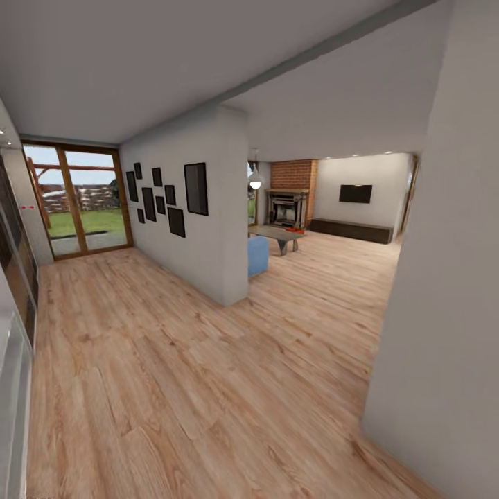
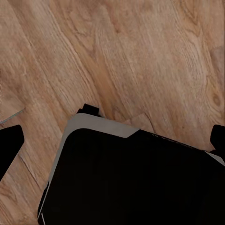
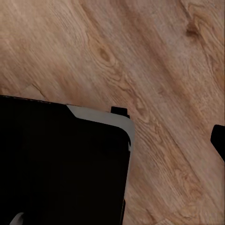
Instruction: Move the two storage containers from the living room to the garage. In the garage, place one container on the floor and stack the other container on top of it (either order is fine).
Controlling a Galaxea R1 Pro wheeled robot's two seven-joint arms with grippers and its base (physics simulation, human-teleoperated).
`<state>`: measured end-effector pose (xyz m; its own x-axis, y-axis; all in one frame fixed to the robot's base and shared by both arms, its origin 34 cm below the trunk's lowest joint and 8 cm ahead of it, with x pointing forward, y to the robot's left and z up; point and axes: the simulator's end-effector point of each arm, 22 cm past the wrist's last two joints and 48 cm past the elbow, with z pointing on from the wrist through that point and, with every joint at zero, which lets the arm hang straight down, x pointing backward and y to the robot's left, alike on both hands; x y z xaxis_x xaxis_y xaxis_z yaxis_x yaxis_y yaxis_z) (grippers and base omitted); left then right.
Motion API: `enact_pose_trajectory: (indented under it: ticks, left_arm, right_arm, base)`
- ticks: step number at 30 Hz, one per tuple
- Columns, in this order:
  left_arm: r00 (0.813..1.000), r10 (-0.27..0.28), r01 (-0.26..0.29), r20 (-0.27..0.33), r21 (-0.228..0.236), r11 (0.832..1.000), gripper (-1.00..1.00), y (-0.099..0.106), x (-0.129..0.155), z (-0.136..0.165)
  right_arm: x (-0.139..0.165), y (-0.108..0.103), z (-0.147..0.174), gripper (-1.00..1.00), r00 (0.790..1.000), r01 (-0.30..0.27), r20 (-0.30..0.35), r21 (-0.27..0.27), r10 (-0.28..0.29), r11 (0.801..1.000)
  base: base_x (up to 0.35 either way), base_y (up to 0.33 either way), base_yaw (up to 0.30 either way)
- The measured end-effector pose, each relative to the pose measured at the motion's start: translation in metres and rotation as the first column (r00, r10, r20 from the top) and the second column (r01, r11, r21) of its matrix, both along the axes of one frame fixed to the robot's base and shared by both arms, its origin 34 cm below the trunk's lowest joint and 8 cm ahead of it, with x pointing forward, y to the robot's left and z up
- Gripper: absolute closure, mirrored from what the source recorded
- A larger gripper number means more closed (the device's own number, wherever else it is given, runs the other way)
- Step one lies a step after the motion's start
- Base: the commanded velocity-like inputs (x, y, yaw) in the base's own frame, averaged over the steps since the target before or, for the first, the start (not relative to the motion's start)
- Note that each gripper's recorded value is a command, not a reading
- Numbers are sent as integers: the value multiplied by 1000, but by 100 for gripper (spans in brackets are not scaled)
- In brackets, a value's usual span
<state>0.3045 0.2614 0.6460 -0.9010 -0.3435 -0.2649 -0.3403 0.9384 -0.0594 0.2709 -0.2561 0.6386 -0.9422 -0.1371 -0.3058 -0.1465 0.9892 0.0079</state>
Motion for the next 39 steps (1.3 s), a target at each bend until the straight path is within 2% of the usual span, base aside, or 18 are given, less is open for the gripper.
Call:
enact_pose_trajectory:
  ticks: [20,39]
  left_arm:
    - [1000,0,0,-1,-1,1000,-100,-1,0,0]
    - [1000,-1,1,-1,-1,1000,-100,-1,0,0]
  right_arm:
    - [0,0,0,-100,1000,2,1,0,-2,1000]
    - [0,-1,0,-100,1000,6,-2,0,-6,1000]
  base:
    - [323,0,273]
    - [323,0,13]
